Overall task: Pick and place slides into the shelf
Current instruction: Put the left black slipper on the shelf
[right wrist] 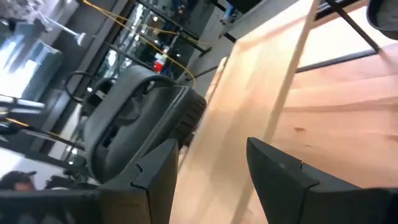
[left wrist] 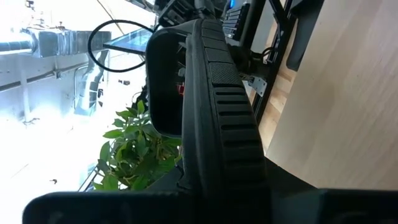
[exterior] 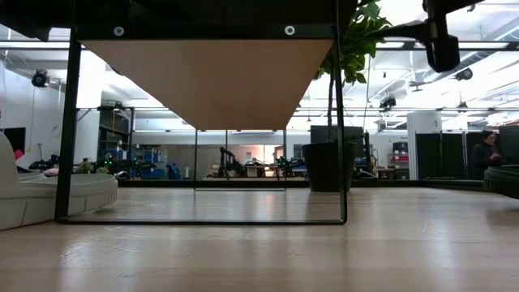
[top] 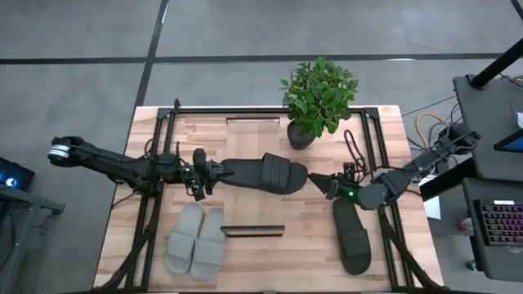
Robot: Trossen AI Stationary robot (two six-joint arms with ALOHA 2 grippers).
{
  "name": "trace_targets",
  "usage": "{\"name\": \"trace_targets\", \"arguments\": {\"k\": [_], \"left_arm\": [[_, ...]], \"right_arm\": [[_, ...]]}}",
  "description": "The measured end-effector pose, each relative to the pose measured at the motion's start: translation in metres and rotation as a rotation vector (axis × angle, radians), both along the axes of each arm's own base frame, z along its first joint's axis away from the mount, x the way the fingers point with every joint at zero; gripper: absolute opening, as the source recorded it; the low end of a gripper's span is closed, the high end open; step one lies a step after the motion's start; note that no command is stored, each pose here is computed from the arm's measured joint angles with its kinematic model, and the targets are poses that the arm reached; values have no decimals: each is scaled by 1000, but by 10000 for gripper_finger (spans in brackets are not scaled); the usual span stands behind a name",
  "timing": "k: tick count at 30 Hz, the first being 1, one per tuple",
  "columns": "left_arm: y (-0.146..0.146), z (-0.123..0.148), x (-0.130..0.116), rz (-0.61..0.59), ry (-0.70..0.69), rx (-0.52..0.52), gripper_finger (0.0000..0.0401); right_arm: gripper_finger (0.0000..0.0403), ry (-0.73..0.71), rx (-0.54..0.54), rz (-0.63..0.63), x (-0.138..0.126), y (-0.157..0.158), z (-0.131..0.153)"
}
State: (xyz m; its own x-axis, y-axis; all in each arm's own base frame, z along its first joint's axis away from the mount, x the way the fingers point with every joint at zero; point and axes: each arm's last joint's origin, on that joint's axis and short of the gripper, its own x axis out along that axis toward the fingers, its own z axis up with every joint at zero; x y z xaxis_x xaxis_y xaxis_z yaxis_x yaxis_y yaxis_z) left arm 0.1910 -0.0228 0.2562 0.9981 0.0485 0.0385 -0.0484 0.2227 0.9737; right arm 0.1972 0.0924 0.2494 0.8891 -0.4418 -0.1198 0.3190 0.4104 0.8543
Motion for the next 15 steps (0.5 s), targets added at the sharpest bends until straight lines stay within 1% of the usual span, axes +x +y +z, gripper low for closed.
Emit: {"name": "trace_targets", "arguments": {"k": [3, 8, 15], "left_arm": [[-1, 0, 0, -2, 2, 1, 44], [-1, -2, 3, 0, 7, 20, 44], [-1, -5, 6, 16, 16, 24, 44]], "right_arm": [[182, -32, -15, -3, 1, 0, 5], [182, -44, -60, -18, 1, 0, 10], [182, -44, -63, -29, 1, -1, 10]]}}
